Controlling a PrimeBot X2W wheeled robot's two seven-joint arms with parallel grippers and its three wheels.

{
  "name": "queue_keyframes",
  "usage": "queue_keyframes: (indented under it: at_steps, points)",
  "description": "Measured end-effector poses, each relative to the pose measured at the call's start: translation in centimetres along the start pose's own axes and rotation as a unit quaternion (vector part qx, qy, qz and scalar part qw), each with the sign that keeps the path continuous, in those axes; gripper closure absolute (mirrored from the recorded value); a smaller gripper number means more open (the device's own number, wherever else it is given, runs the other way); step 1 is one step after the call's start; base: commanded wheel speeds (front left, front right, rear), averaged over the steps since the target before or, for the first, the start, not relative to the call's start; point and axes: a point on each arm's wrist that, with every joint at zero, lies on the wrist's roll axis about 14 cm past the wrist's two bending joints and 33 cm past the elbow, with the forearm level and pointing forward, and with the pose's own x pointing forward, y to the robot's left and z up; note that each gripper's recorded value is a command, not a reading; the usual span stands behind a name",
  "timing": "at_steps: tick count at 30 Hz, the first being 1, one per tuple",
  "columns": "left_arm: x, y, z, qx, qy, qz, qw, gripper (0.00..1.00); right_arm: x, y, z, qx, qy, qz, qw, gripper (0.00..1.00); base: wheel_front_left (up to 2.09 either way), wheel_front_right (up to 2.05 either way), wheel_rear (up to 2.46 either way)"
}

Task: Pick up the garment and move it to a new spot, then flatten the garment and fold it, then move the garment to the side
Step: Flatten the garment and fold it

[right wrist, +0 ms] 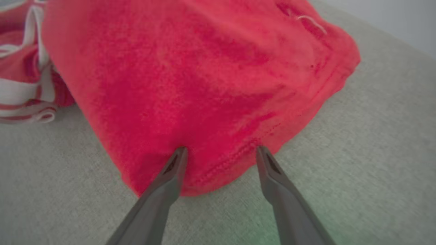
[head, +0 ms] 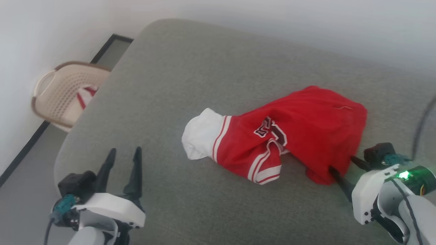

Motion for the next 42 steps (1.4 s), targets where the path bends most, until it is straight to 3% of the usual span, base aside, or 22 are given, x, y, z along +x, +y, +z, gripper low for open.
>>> queue_keyframes:
  at_steps: [4, 6, 13, 26, 36, 37, 40, 41, 42]
  points:
    - [-0.4, 0.0, -0.7, -0.005, 0.008, 0.009, 1.000, 0.00, 1.9, 0.6, -2.2, -0.024, 0.065, 0.019, 0.997, 0.00, 0.00, 0.00, 0.00]
    - [-0.4, 0.1, -0.7, -0.010, 0.005, 0.013, 1.000, 0.00, 2.6, 0.8, -2.6, -0.038, 0.086, 0.027, 0.995, 1.00, 0.00, 0.00, 0.00]
    - [-0.5, 0.2, -0.3, -0.007, -0.006, 0.016, 1.000, 0.00, 3.9, 1.1, -2.1, -0.054, 0.093, 0.046, 0.993, 1.00, 0.00, 0.00, 0.00]
    - [-0.7, -0.7, -0.5, -0.011, -0.013, 0.004, 1.000, 0.00, 6.4, -1.5, 7.8, -0.083, -0.029, 0.020, 0.996, 1.00, 0.00, 0.00, 0.00]
    - [-0.4, -1.6, -1.0, -0.009, -0.008, 0.000, 1.000, 0.00, 10.7, -3.6, 10.3, -0.088, -0.039, -0.011, 0.995, 1.00, 0.00, 0.00, 0.00]
    - [-0.4, -1.7, -1.2, -0.010, -0.005, 0.000, 1.000, 0.00, 11.2, -3.8, 10.2, -0.088, -0.034, -0.013, 0.995, 0.96, 0.00, 0.00, 0.00]
    - [-0.3, -1.6, -1.4, -0.008, -0.003, 0.005, 1.000, 0.00, 12.2, -4.3, 9.3, -0.083, -0.017, -0.021, 0.996, 0.50, 0.00, 0.00, 0.00]
    - [-0.3, -1.5, -1.4, -0.007, -0.002, 0.006, 1.000, 0.00, 12.4, -4.4, 8.9, -0.081, -0.009, -0.024, 0.996, 0.00, 0.00, 0.00, 0.00]
    - [-0.3, -1.5, -1.4, -0.008, -0.002, 0.006, 1.000, 0.00, 12.6, -4.2, 8.4, -0.080, 0.002, -0.022, 0.997, 0.00, 0.00, 0.00, 0.00]
